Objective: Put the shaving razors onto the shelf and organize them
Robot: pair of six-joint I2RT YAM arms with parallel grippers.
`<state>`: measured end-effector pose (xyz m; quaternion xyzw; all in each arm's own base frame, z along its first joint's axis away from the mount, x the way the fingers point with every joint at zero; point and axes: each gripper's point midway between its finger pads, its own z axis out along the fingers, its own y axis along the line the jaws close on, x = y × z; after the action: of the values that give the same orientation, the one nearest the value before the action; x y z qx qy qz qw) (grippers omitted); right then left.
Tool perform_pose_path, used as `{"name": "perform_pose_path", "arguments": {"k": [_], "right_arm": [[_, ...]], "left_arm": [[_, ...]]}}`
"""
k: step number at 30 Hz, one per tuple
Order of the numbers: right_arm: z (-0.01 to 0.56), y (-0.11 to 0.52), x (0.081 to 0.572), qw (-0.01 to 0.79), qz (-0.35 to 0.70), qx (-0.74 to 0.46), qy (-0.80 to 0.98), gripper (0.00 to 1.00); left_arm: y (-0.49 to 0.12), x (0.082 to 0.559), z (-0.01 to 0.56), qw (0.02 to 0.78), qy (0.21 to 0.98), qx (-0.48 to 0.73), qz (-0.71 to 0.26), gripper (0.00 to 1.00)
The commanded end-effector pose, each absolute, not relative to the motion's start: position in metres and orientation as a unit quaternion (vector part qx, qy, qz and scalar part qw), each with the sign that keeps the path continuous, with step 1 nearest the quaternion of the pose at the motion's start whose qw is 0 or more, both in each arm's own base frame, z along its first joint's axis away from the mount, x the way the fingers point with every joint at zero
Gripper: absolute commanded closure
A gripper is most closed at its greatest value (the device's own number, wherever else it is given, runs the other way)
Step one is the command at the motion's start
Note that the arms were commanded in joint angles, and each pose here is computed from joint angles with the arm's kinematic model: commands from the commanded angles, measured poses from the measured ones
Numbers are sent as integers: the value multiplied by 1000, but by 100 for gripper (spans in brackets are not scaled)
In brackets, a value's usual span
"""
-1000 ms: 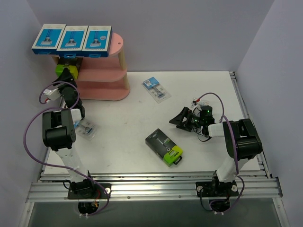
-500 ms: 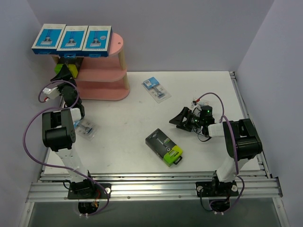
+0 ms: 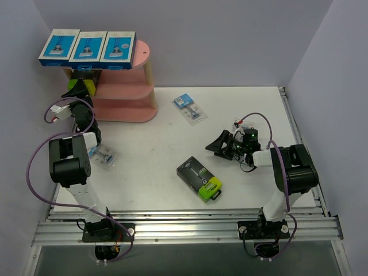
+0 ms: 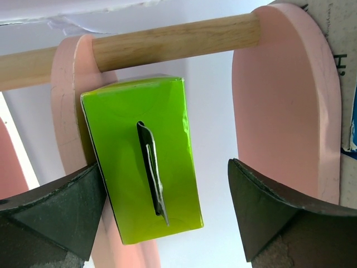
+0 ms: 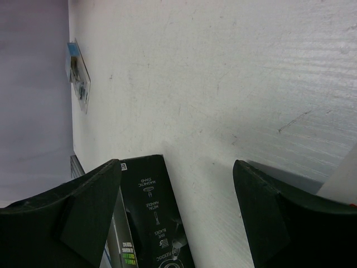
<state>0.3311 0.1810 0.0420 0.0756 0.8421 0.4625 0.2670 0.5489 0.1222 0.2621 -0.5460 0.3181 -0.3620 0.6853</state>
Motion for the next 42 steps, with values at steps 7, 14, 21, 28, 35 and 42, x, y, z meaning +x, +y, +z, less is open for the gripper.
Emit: {"name": "perform_pose_path", "arguments": {"k": [7, 14, 21, 28, 35, 42], "right_arm": [[-6, 168, 304, 204, 418, 122, 877, 22], [-7, 167, 303, 204, 416, 122, 878, 22], [-7, 167, 304, 204, 417, 122, 877, 22], [-5, 167, 305, 208, 417, 121, 877, 22], [-5, 167, 304, 207, 416, 120, 877, 22], [-5, 166, 305, 209, 415, 120, 877, 22]], "left_arm": [[122, 545, 257, 675, 363, -545, -340, 6], [121, 548, 258, 670, 382, -542, -334, 6], [123, 548, 260, 669, 403, -535, -322, 6], [124, 547, 267, 671, 423, -526, -307, 6], [124, 547, 263, 657, 450, -527, -295, 6], [122, 550, 256, 643, 475, -525, -291, 6]]}}
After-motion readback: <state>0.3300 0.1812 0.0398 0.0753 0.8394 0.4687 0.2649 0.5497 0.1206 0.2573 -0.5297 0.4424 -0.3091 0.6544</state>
